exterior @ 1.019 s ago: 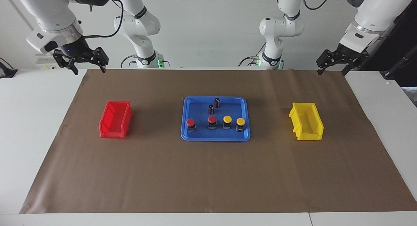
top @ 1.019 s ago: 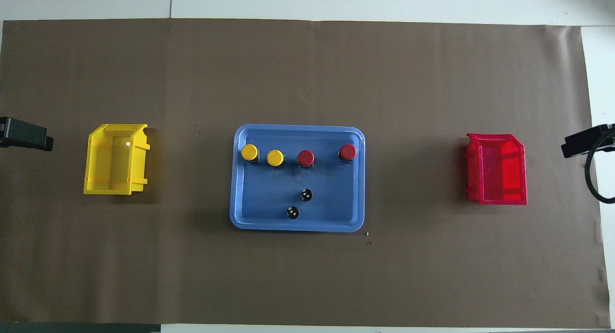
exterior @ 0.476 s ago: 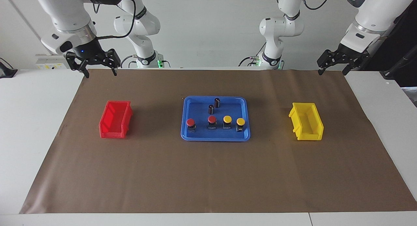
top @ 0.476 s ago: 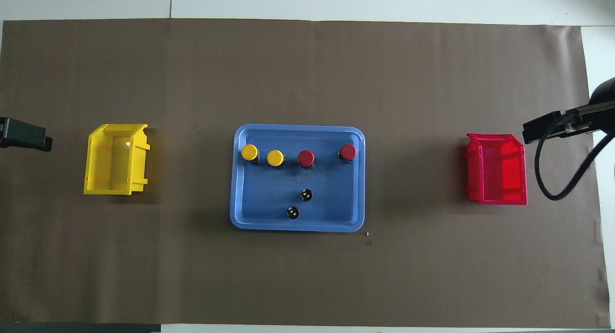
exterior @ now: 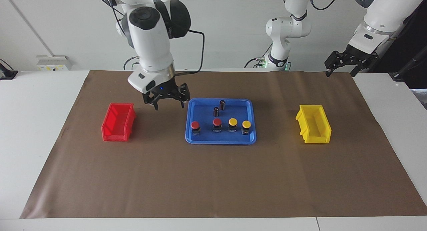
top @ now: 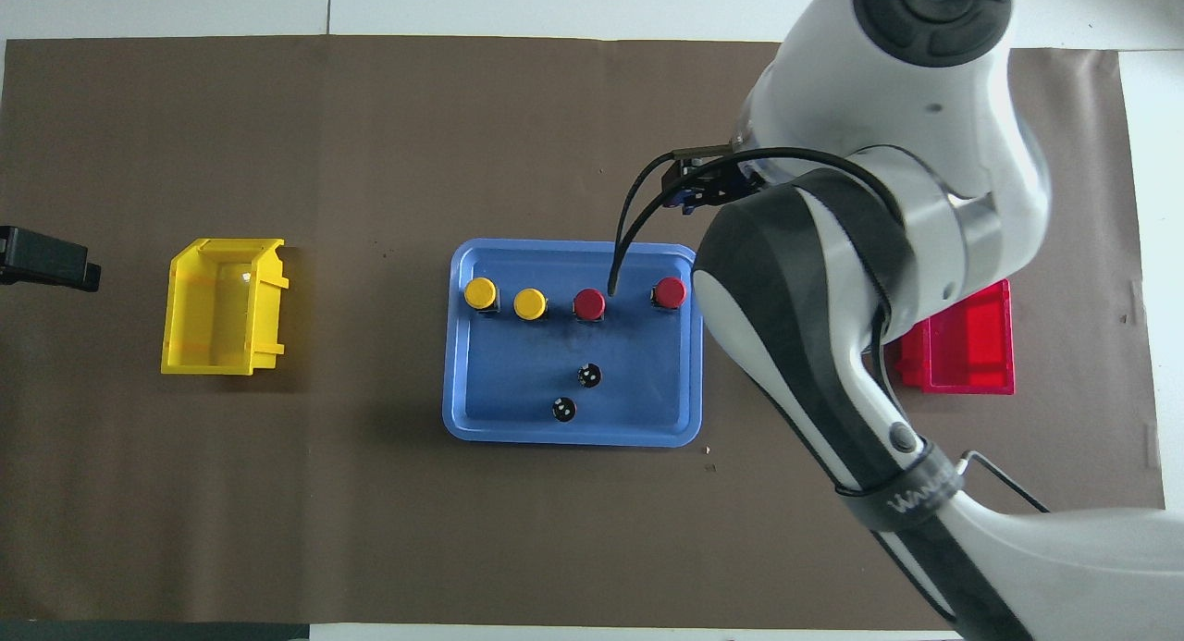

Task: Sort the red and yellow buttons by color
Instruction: 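Reach the right gripper to the red button farthest from the yellow ones and grasp it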

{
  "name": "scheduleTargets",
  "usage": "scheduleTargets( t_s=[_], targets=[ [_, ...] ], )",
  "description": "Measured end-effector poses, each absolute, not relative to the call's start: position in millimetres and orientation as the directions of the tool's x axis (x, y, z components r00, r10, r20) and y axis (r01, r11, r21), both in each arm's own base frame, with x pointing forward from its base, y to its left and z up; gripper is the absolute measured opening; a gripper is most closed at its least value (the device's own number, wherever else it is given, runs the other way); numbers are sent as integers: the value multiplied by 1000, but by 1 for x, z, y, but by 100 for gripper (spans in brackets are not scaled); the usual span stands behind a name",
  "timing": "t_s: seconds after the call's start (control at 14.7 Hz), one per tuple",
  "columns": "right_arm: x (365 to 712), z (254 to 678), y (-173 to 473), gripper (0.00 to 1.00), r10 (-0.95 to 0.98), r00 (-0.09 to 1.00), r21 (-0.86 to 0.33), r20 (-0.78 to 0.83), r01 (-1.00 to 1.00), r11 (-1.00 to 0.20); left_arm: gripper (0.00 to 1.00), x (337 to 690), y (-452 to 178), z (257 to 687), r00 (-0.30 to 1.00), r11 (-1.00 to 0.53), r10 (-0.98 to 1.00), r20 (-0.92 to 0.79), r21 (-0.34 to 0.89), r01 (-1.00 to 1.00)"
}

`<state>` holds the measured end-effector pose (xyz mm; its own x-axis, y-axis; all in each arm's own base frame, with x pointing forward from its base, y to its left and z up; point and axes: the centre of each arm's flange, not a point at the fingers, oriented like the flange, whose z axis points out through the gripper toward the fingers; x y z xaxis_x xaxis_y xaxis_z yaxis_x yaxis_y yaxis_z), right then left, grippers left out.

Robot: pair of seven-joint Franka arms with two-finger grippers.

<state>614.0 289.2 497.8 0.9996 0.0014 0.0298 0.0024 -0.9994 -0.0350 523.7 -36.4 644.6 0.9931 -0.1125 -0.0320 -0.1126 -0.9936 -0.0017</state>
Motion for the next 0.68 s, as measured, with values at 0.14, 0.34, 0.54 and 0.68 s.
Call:
scheduleTargets(
  t_s=[0.14,0.34,0.54,0.68],
  targets=[
    [607,450,314,100,-9,1000,-39,24,-8,-999,100,524,-36,645,993,-994,-112,-32,-2,-113],
    [597,409,310,100,-11,1000,-25,2,-11,-1000,100,524,-36,645,993,-994,-112,-32,-2,-113],
    [586,383,305,90,-6,1000,-18,-1,-6,-1000,100,524,-36,645,993,-994,-112,-32,-2,-113],
    [581,373,304,83,-2,1000,-11,-6,-2,-1000,100,524,-36,645,993,-994,-112,-32,-2,-113]
  ],
)
